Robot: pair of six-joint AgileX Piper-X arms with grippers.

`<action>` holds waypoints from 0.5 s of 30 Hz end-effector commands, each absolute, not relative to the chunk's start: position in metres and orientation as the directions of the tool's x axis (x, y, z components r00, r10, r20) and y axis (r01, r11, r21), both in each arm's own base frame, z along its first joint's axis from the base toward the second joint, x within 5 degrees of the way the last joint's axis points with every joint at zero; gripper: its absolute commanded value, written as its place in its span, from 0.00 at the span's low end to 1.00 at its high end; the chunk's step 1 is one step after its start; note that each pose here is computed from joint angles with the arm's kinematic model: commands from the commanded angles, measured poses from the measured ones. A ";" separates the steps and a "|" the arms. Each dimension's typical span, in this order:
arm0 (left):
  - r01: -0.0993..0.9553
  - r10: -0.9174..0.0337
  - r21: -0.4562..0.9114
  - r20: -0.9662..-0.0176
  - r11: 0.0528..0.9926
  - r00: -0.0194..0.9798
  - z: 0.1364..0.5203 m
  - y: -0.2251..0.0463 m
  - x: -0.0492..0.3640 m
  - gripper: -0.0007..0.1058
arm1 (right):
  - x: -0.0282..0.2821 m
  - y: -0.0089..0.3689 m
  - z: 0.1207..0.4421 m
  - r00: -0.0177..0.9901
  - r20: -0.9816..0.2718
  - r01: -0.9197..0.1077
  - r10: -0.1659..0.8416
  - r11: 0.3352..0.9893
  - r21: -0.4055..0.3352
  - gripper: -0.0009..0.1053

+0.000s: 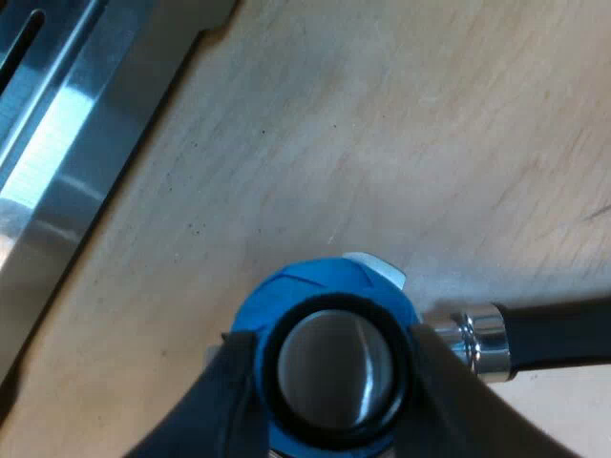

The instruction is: Grind coffee beans and then tamp

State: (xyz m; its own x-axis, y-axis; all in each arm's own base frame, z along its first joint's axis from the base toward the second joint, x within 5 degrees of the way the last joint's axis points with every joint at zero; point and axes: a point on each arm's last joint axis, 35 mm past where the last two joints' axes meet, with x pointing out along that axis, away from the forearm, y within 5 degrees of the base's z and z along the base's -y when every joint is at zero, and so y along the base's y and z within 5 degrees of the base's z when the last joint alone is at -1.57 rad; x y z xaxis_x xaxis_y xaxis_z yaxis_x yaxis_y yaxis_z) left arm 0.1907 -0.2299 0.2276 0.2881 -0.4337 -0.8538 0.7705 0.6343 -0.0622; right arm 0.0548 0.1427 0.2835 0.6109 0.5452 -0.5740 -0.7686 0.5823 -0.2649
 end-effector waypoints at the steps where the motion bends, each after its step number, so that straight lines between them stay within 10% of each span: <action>1: 0.768 -0.426 -0.048 -0.853 0.639 0.301 0.229 -0.229 0.191 0.01 | 0.055 0.142 0.286 0.621 -0.561 -0.762 0.547 0.589 -0.269 0.66; 15: 0.770 -0.423 -0.075 -0.867 0.634 0.263 0.225 -0.227 0.188 0.01 | 0.055 0.142 0.286 0.621 -0.561 -0.762 0.547 0.589 -0.269 0.66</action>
